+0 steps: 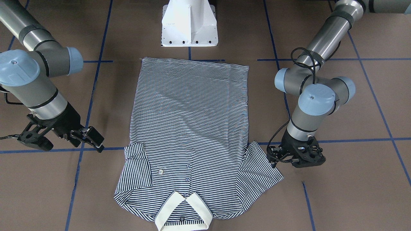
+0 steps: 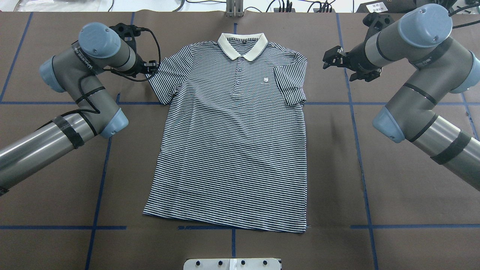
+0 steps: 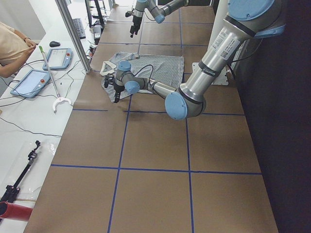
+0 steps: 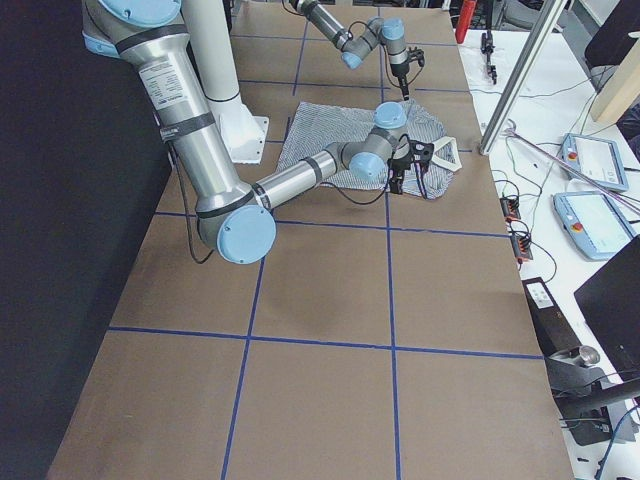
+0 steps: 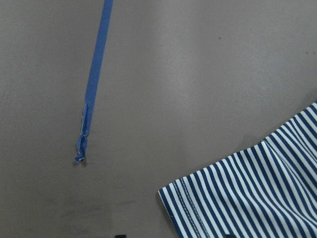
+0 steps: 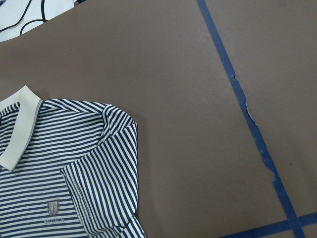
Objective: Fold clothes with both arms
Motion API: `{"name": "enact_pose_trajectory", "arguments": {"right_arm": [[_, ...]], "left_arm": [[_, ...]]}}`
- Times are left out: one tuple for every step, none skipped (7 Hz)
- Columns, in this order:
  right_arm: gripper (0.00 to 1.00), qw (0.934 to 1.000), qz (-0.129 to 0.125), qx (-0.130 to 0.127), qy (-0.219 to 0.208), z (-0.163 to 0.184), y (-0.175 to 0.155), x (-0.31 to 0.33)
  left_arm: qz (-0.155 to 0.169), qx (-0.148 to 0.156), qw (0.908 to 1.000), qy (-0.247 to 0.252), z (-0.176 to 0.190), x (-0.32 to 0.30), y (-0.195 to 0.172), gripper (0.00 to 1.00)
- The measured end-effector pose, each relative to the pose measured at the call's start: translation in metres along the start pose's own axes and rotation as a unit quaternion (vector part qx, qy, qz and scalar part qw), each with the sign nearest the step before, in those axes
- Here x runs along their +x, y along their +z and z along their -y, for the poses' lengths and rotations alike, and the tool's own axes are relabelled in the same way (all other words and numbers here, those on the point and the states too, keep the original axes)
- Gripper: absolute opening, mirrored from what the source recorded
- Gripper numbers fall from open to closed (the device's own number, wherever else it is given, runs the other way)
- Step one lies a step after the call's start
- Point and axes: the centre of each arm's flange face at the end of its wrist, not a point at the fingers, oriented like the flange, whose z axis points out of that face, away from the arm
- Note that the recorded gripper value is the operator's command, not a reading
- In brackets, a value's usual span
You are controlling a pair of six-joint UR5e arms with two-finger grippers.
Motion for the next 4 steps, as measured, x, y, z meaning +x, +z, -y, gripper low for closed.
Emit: {"name": "enact_pose_trajectory", "arguments": {"right_arm": [[1.00, 1.0000, 0.000, 0.000, 0.000, -0.0004, -0.0008, 0.0004], [1.00, 1.0000, -0.001, 0.001, 0.000, -0.0005, -0.0006, 0.0019], [1.00, 1.0000, -0.002, 0.001, 0.001, -0.0005, 0.0000, 0.0040], [1.00, 1.0000, -0.004, 0.002, 0.001, -0.0006, 0.0006, 0.0064]], "left_arm": [[0.000, 0.004, 1.0000, 0.002, 0.0010, 0.0017, 0.0046, 0.59], [0.000, 0.009, 1.0000, 0.003, 0.0023, 0.0016, 0.0078, 0.54], [-0.001, 0.011, 0.9999, 0.003, 0.0032, 0.0024, 0.0091, 0.54], [-0.001, 0.011, 0.9999, 0.003, 0.0036, 0.0028, 0.0100, 0.53]]}}
